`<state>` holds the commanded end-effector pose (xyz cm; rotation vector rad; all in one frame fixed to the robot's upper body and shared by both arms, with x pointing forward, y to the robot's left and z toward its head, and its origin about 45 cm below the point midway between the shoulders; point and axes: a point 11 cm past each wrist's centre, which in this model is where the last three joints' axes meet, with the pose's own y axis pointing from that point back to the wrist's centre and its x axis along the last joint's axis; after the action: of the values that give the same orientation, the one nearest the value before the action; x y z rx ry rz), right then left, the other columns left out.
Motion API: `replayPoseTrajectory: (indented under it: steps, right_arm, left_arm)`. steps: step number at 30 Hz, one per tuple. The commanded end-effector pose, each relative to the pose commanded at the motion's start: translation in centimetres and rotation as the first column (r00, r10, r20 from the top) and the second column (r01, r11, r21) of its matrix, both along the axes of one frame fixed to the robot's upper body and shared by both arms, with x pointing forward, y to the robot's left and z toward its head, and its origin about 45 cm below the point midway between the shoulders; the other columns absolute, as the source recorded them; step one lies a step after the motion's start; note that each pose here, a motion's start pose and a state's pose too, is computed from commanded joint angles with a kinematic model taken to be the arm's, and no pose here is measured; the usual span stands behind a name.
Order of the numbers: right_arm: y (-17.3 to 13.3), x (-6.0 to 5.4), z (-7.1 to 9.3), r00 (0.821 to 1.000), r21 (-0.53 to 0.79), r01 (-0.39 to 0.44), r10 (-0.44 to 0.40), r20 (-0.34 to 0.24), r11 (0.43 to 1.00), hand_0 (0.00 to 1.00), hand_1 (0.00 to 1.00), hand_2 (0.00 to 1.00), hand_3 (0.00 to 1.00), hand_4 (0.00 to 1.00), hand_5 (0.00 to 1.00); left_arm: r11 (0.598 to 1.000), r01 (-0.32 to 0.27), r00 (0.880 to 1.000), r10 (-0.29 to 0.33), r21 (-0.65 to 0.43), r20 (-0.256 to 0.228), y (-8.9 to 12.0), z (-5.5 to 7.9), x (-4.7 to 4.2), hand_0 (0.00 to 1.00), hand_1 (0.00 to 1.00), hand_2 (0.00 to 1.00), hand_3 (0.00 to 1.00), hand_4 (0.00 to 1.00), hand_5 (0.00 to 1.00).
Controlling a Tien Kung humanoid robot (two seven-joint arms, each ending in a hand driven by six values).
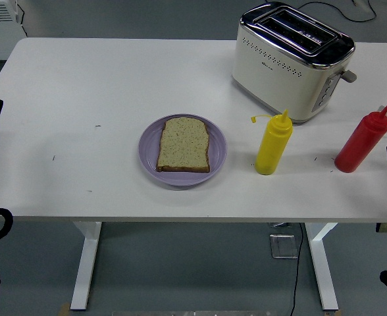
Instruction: Pick up the cup,pour liquid into bread,place the cup on the desk
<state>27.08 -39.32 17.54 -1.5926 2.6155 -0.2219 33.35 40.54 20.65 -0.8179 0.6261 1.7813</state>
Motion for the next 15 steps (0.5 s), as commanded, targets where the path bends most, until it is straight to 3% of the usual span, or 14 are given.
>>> replayPoseTrajectory:
  steps: [4, 5, 10, 11, 15]
  right_arm:
    - [-0.9, 0.2, 1.3, 0.999, 0.047, 0.009, -0.011, 0.039, 0.999, 0.88, 0.792, 0.891, 0.939, 0.84, 0.163]
    - [-1.0, 0.2, 1.3, 0.999, 0.051, 0.009, -0.012, 0.042, 0.999, 0.823, 0.743, 0.821, 0.849, 0.826, 0.251]
    - [-2.3, 0.5, 3.0, 0.992, 0.188, 0.008, -0.031, 0.12, 0.982, 0.823, 0.743, 0.821, 0.849, 0.826, 0.251]
    - [-2.5, 0.7, 3.4, 0.99, 0.235, -0.005, -0.029, 0.139, 0.972, 0.78, 0.703, 0.736, 0.756, 0.733, 0.435]
    - [-3.1, 1.5, 4.4, 0.977, 0.404, -0.092, 0.005, 0.212, 0.91, 0.78, 0.703, 0.736, 0.756, 0.733, 0.435]
  left_arm:
    - [1.0, 0.002, 1.0, -0.002, 0.001, -0.002, 0.0, -0.1, -0.02, 0.786, 0.737, 0.74, 0.694, 0.51, 0.998]
    - [1.0, 0.002, 1.0, -0.002, 0.001, -0.003, -0.1, -0.1, -0.02, 0.786, 0.737, 0.737, 0.694, 0.51, 0.998]
    - [1.0, 0.005, 1.0, -0.005, 0.003, -0.006, -0.1, -0.2, -0.05, 0.786, 0.737, 0.737, 0.694, 0.51, 0.998]
    - [1.0, 0.004, 1.0, -0.004, 0.003, -0.007, -0.1, -0.2, -0.07, 0.786, 0.737, 0.74, 0.694, 0.509, 0.998]
    - [1.0, 0.006, 1.0, -0.006, 0.003, -0.01, -0.2, -0.3, -0.09, 0.786, 0.737, 0.74, 0.694, 0.509, 0.998]
